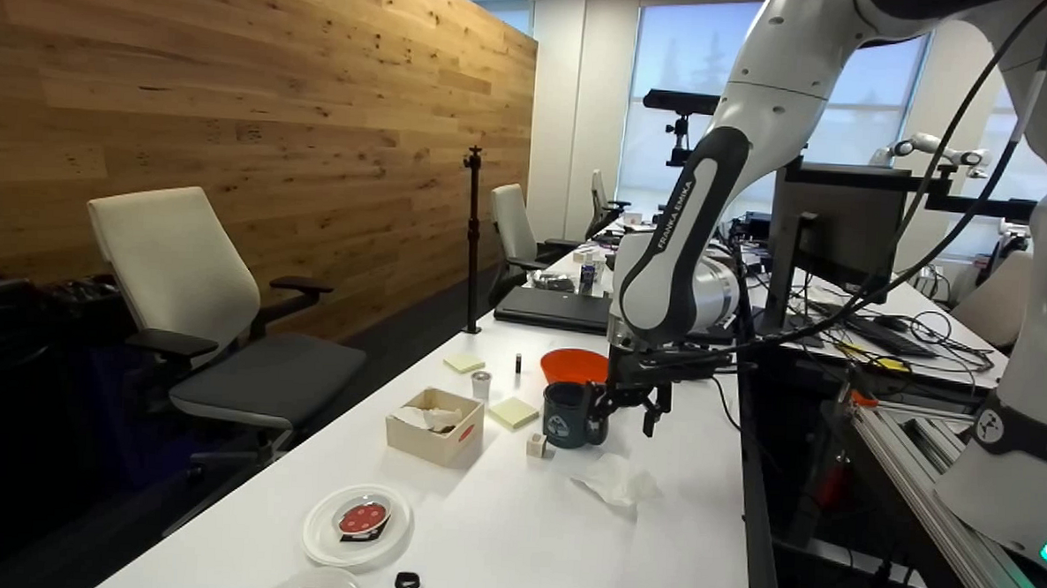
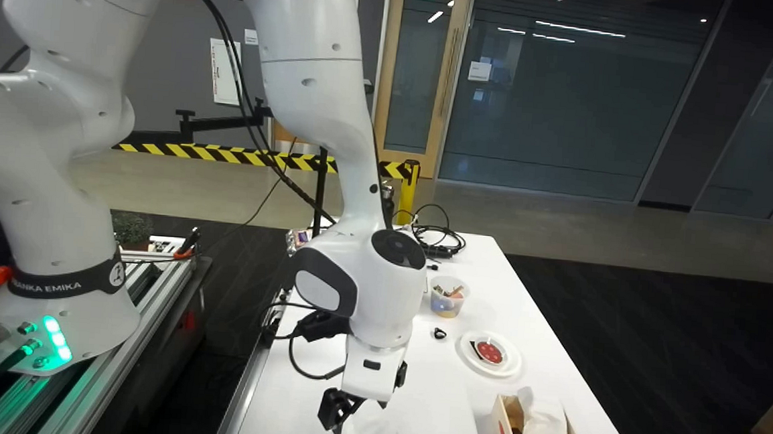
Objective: Use the white napkin to wipe the item on the white plate.
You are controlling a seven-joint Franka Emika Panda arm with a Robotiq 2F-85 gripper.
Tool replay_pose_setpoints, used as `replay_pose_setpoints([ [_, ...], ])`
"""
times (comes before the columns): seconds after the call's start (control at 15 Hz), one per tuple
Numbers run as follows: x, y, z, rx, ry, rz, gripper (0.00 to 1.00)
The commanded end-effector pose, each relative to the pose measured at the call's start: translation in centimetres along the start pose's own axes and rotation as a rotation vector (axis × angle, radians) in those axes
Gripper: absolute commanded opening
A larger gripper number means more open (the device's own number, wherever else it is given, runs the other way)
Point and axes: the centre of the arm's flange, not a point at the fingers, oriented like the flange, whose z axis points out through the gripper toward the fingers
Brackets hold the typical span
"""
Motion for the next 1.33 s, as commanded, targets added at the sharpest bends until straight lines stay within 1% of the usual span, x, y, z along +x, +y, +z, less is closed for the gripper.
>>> replay_pose_setpoints([
  [0.0,0.0,-0.1,0.0,0.002,0.000,-0.002,1.00],
  [0.07,-0.1,-0.2,-0.1,0.003,0.000,-0.003,1.00],
  [0.13,-0.3,-1.0,1.3,-0.016,0.012,0.013,1.00],
  [0.27,-0.3,-1.4,2.5,-0.018,0.027,0.024,1.00],
  [0.33,-0.2,-1.6,3.1,-0.031,0.038,0.024,1.00],
  [0.67,1.2,-1.7,5.5,-0.058,0.074,0.030,1.00],
  [1.0,3.4,-1.0,6.9,-0.047,0.065,0.087,1.00],
  [1.27,3.4,-1.8,7.5,-0.021,0.043,0.131,1.00],
])
